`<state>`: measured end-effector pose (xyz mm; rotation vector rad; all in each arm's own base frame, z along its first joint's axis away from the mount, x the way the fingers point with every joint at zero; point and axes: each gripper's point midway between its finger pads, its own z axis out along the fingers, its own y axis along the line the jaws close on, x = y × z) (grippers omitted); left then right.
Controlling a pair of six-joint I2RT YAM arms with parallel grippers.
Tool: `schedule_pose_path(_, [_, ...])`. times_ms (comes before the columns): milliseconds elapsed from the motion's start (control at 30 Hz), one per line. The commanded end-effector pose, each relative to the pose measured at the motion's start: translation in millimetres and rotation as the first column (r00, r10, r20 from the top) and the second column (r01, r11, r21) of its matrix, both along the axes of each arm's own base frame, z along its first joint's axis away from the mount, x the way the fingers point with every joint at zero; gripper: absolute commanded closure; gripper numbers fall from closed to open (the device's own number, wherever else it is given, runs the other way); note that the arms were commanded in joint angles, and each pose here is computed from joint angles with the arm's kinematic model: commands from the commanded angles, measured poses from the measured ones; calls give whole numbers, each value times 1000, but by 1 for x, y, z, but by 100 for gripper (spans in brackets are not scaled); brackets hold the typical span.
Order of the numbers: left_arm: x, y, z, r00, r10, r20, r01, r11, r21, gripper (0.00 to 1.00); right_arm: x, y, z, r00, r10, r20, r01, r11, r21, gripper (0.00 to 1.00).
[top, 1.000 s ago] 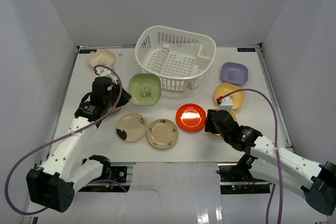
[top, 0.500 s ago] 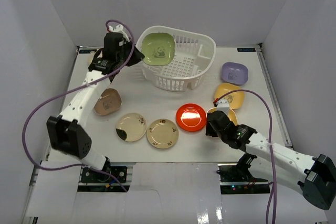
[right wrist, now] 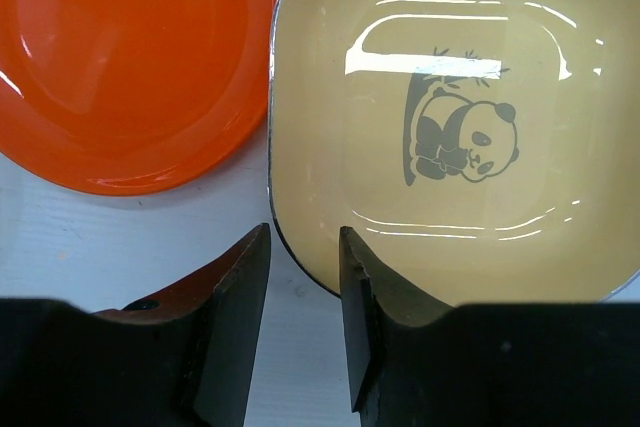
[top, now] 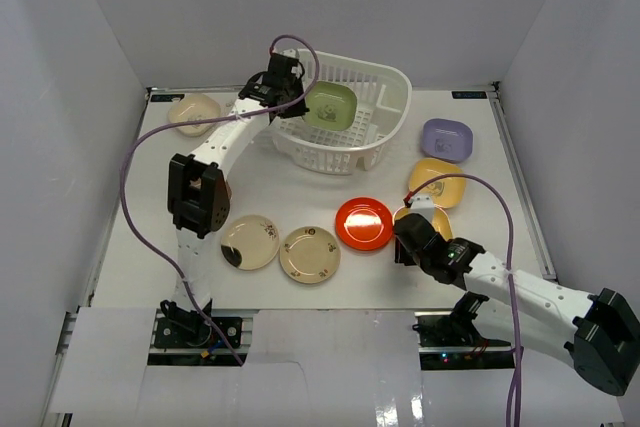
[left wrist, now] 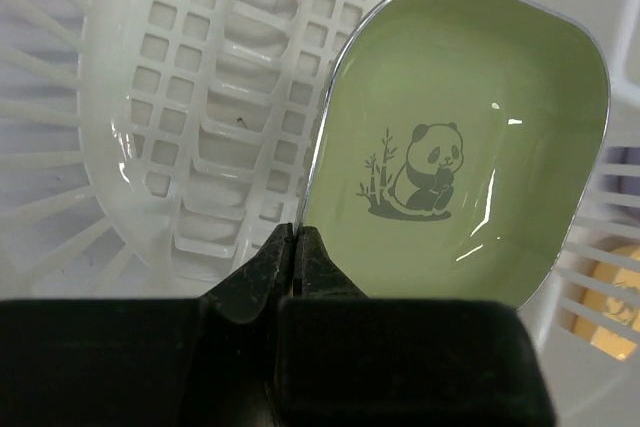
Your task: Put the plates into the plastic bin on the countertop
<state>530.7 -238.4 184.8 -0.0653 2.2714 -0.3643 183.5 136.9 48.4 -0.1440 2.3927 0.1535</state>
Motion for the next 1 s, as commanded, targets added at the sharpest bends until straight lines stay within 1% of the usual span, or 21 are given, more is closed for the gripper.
schedule_pose_path(0, [-5,3,2,1000,-18,-17,20,997,75,94,-1,0,-3,1000,3,-4,-3,1000,-7,61])
schedule_pose_path(33, [-6,4,-1,999,-18,-26,20,997,81,91,-1,0,-3,1000,2,-3,-2,1000,-8,61])
schedule_pose_path(67, [-7,5,-5,999,-14,-32,17,996,87,80,0,-1,-3,1000,-1,0,1,1000,-10,62])
schedule_pose_path(133, [-12,8,-12,999,-13,-48,18,995,97,73,0,-1,-2,1000,0,6,0,1000,-12,66])
schedule_pose_path(167, [-13,8,-13,998,-21,-51,26,995,101,67,1,-1,-1,1000,3,9,-3,1000,-11,68])
schedule_pose_path(200, [-16,9,-18,998,-24,-64,30,994,108,64,1,-1,0,1000,2,11,-2,1000,-10,72])
schedule_pose_path(267, [-21,9,-17,997,-30,-68,38,993,108,57,1,1,1,1000,11,12,-11,1000,-5,76])
schedule_pose_path(300, [-24,10,-19,997,-29,-73,37,993,110,56,0,0,1,1000,13,10,-13,1000,-6,81])
schedule_pose_path(367, [-33,14,-21,995,-32,-91,42,993,111,53,-1,0,5,1000,15,8,-15,1000,-5,87])
schedule_pose_path(400, [-38,14,-22,995,-34,-98,45,993,109,52,-2,0,9,1000,15,11,-15,1000,3,92])
schedule_pose_path(500, [-58,18,-15,994,-34,-103,42,996,81,52,-2,4,31,999,24,42,-27,998,54,92])
schedule_pose_path(600, [-77,21,8,998,-38,-54,39,999,28,49,2,16,68,992,50,114,-67,986,153,92])
schedule_pose_path(633, [-78,22,15,999,-35,-29,36,999,15,46,2,20,77,990,64,129,-86,981,174,92])
schedule_pose_path(667, [-81,24,38,999,-31,18,31,1000,-5,43,4,24,88,985,76,153,-104,977,186,92])
schedule_pose_path(700, [-81,26,49,999,-22,42,22,1000,-12,37,8,30,107,980,88,181,-125,970,208,92])
schedule_pose_path(767, [-82,25,84,994,-19,112,25,999,-47,31,16,42,137,967,118,227,-168,962,214,92])
schedule_pose_path(800, [-82,22,97,990,-32,139,42,997,-69,25,19,46,148,961,128,244,-182,960,211,92])
schedule_pose_path(833, [-84,21,109,986,-33,161,48,995,-88,22,22,51,160,954,143,263,-201,957,210,92])
schedule_pose_path(867, [-89,20,130,979,-33,199,57,992,-114,21,28,56,167,946,169,275,-223,959,176,92])
schedule_pose_path(900, [-91,20,142,973,-35,228,67,989,-135,19,34,64,200,927,169,335,-244,950,194,92])
schedule_pose_path(967, [-105,28,163,961,-15,275,62,984,-165,18,49,77,227,901,184,393,-269,948,173,92])
